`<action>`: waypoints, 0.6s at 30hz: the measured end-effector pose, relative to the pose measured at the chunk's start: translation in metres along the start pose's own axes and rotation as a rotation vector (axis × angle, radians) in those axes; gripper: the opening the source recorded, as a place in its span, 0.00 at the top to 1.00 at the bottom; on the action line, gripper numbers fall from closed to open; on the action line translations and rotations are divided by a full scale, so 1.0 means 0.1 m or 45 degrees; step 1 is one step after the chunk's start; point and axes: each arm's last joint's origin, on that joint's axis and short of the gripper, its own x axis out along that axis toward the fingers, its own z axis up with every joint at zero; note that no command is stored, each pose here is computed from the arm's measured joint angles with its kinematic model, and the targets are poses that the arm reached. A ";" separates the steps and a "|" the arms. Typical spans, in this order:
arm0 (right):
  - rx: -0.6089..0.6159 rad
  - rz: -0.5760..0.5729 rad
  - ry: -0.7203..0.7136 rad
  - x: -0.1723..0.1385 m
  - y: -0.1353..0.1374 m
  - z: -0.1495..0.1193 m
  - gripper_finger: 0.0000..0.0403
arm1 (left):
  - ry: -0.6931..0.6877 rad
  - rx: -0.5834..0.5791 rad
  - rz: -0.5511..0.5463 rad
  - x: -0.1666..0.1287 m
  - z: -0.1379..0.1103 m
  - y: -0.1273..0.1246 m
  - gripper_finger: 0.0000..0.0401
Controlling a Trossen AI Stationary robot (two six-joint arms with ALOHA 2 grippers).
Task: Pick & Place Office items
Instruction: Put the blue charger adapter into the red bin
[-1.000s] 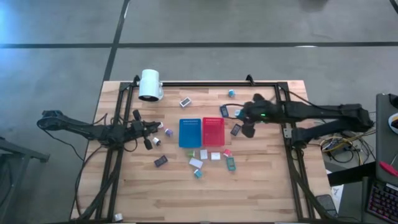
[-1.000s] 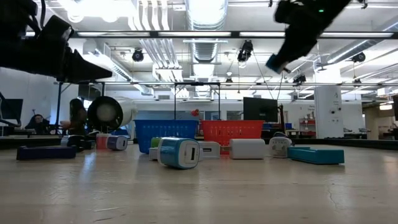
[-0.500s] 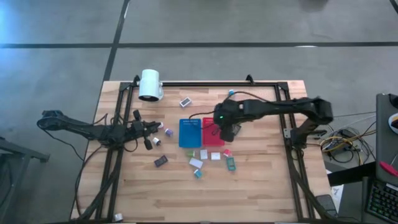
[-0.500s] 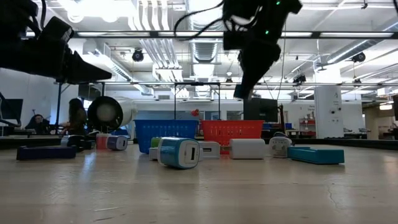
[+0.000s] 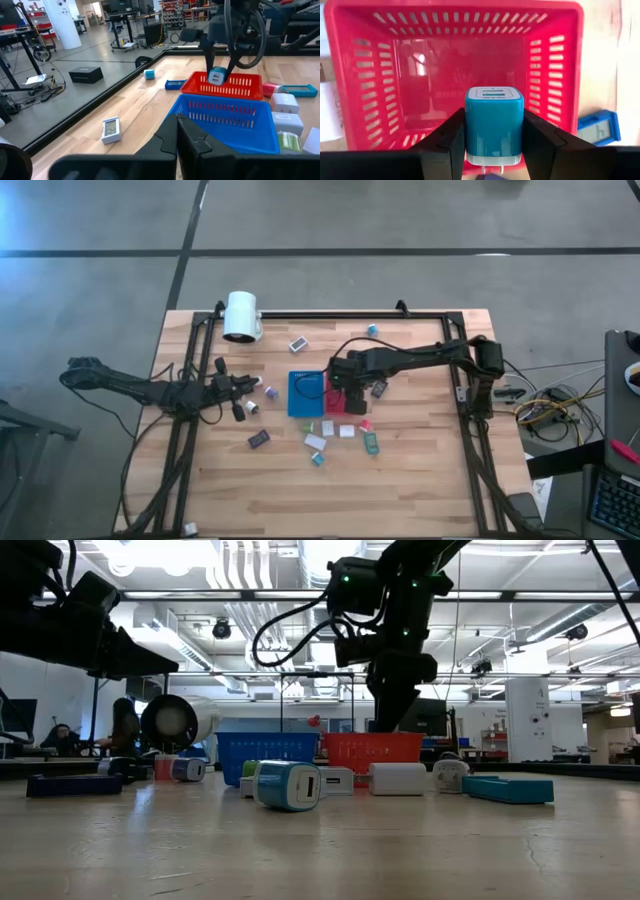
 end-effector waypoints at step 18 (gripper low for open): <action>-0.037 0.095 -0.016 0.16 0.04 0.03 0.59 | 0.000 -0.013 0.000 0.00 0.00 0.00 0.99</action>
